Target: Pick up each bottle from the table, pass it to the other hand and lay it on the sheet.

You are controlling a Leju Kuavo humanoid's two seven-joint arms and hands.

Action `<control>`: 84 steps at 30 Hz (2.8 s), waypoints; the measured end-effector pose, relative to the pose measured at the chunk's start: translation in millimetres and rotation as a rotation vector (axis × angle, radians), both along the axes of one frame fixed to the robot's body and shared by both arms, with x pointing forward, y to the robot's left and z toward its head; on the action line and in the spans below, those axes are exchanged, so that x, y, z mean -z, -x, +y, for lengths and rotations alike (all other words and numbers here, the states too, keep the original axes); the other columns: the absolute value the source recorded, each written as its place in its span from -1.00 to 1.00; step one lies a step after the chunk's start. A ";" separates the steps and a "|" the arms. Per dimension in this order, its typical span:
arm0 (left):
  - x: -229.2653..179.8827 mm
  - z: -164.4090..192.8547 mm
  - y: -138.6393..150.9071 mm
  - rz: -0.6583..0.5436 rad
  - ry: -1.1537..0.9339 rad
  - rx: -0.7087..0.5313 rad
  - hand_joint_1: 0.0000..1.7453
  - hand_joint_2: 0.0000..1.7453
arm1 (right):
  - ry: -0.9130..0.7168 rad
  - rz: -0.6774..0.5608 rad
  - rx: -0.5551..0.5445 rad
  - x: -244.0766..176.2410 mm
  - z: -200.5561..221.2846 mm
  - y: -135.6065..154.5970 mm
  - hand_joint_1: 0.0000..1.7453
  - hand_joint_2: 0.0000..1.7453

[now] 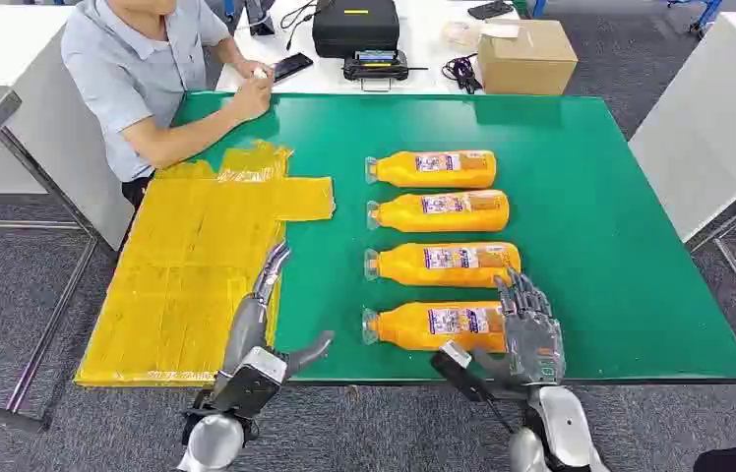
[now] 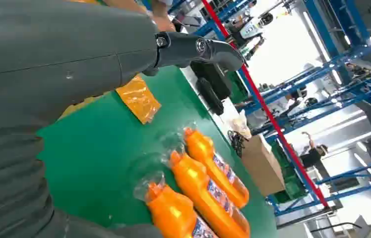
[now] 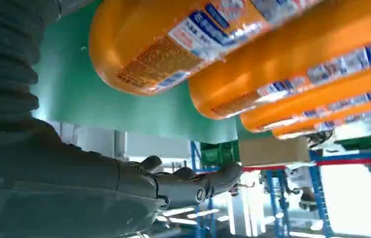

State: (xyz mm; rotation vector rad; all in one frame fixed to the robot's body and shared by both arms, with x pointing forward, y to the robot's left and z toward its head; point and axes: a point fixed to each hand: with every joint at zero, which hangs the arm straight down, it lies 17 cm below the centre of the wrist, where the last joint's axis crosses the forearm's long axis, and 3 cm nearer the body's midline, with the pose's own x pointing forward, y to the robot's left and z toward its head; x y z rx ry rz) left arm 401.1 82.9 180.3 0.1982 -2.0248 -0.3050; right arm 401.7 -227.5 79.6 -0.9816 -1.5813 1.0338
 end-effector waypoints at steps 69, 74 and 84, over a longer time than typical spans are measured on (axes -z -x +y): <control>-0.5 -40.9 6.3 -0.023 0.011 0.123 -1.00 1.00 | 0.137 0.338 -0.189 92.0 -38.6 -19.7 1.00 1.00; -0.6 -43.5 7.2 -0.025 0.013 0.131 -1.00 1.00 | 0.116 0.352 -0.190 94.2 -45.4 -16.6 1.00 1.00; -1.4 -45.3 7.7 -0.027 0.018 0.138 -1.00 1.00 | 0.098 0.365 -0.193 96.3 -51.7 -13.3 1.00 1.00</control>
